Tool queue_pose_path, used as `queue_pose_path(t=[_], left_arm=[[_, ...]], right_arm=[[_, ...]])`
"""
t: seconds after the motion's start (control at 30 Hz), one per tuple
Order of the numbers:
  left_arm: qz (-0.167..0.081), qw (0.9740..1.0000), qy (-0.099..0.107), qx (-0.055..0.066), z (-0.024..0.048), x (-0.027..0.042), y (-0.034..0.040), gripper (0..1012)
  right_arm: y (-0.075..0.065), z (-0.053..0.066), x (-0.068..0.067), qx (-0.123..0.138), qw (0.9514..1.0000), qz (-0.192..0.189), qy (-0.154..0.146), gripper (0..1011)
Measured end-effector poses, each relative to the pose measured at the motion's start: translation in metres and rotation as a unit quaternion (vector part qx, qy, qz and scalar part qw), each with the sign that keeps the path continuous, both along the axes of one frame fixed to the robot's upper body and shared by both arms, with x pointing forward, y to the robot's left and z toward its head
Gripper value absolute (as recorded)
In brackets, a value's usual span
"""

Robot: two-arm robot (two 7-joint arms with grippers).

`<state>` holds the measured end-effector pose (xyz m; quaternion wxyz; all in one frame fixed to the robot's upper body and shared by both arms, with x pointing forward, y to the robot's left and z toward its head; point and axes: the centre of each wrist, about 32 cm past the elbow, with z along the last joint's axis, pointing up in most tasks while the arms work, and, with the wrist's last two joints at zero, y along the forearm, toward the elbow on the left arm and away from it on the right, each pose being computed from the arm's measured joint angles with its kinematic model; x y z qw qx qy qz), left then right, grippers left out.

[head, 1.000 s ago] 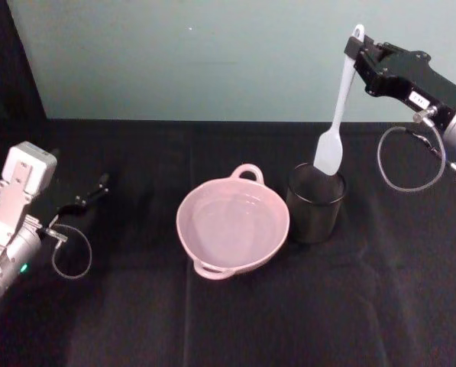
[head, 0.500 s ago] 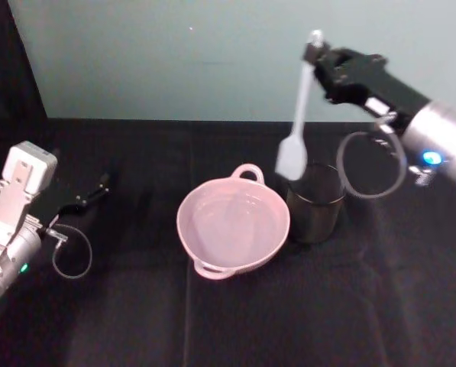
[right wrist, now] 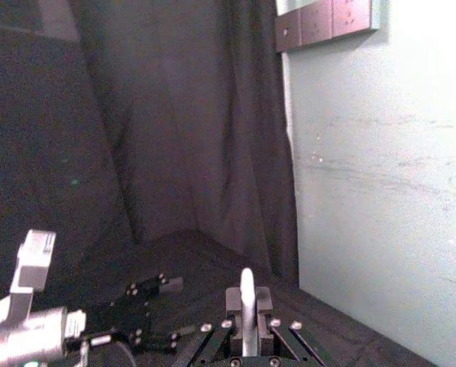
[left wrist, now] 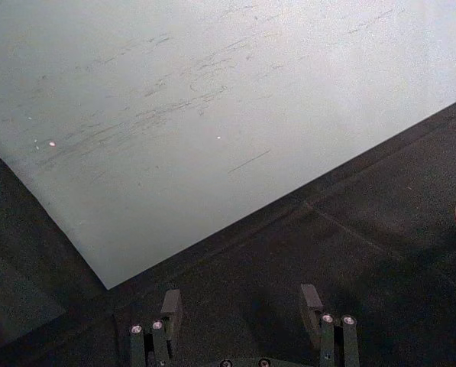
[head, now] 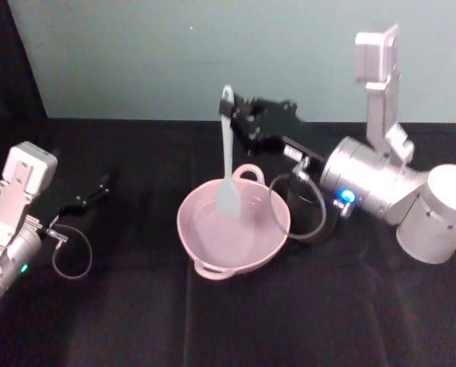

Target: Use the one hand to pick up the spoon and stir the clear water in the bowl.

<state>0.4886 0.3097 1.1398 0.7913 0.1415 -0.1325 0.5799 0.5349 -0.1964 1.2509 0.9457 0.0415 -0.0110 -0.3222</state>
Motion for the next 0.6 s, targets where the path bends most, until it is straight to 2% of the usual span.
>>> queue_pose_path(t=[0.03, 0.27, 0.43, 0.6], left_arm=[[0.000, 1.0000, 0.000, 0.000, 0.0000, 0.0000, 0.0000, 1011], [0.000, 1.0000, 0.000, 0.000, 0.0000, 0.0000, 0.0000, 1011], [0.000, 1.0000, 0.000, 0.000, 0.0000, 0.0000, 0.0000, 1011], [0.000, 1.0000, 0.000, 0.000, 0.0000, 0.0000, 0.0000, 1011]], right_arm=[[0.001, -0.007, -0.002, 0.000, 1.0000, 0.002, -0.001, 110], [0.006, -0.031, -0.007, 0.003, 1.0000, 0.007, 0.006, 111], [0.013, -0.040, -0.005, 0.002, 0.9998, 0.014, 0.016, 111], [0.023, -0.045, 0.005, 0.001, 0.9995, 0.020, 0.024, 111]])
